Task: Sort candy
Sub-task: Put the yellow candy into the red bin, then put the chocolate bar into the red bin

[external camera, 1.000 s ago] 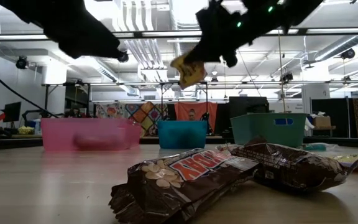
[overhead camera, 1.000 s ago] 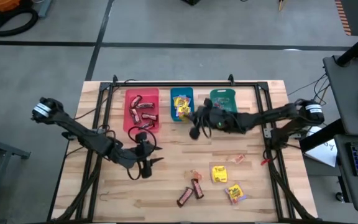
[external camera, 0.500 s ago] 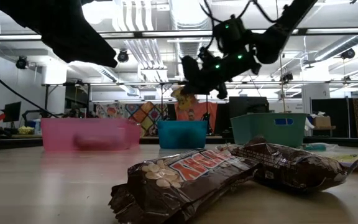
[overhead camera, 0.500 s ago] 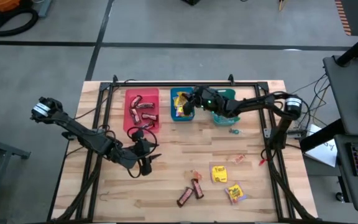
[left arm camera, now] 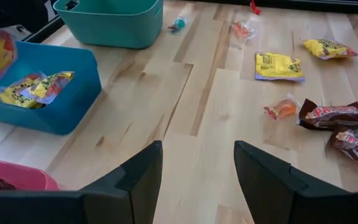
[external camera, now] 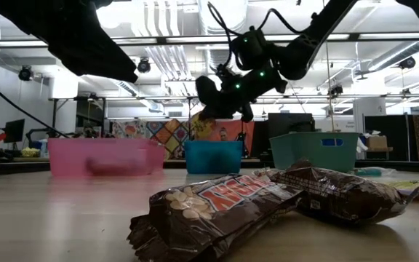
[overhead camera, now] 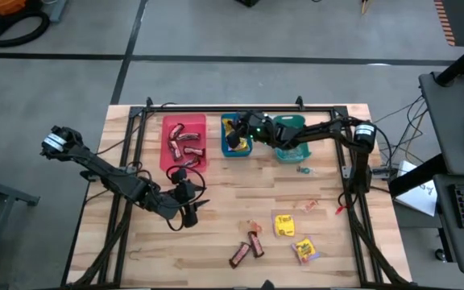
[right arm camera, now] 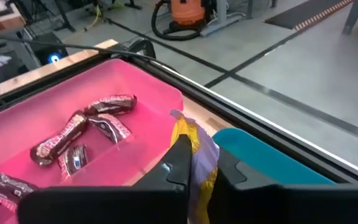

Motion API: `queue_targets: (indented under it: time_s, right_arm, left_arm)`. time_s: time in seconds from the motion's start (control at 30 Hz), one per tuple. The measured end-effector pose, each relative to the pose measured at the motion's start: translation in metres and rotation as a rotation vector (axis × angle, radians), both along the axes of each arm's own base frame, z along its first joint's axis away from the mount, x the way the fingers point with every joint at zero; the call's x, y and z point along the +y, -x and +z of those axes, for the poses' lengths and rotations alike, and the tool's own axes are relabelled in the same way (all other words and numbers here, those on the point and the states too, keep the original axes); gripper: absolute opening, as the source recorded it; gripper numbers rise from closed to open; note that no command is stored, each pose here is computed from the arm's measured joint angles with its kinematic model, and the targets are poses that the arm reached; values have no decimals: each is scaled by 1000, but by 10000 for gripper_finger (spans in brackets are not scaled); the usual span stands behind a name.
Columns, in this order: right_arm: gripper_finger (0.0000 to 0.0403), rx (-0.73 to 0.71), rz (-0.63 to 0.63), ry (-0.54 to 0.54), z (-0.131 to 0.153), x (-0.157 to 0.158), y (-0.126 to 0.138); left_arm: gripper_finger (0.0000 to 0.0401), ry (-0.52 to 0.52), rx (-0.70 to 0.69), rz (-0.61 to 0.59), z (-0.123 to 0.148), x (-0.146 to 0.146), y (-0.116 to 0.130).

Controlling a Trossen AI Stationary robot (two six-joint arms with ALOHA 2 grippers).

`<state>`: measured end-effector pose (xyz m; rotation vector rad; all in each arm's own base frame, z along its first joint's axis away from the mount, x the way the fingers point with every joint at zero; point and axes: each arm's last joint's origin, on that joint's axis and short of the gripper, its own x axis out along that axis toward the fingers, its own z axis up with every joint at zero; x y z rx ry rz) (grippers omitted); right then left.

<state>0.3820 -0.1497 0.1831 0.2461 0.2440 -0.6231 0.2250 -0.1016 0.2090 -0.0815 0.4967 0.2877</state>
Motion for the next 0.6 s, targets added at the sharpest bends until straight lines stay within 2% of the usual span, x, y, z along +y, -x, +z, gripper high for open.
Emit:
queue_targets:
  time_s: [0.23, 0.4, 0.6]
  right_arm:
    - [94, 41, -9, -15, 3, -3, -1]
    - [148, 98, -4, -32, 7, -2, 0]
    - [180, 198, 61, -26, 38, 10, 13]
  left_arm:
    - [183, 6, -4, 2, 0, 0, 0]
    - [183, 50, -21, 24, 1, 0, 0]
    - [183, 125, -37, 7, 2, -3, -1]
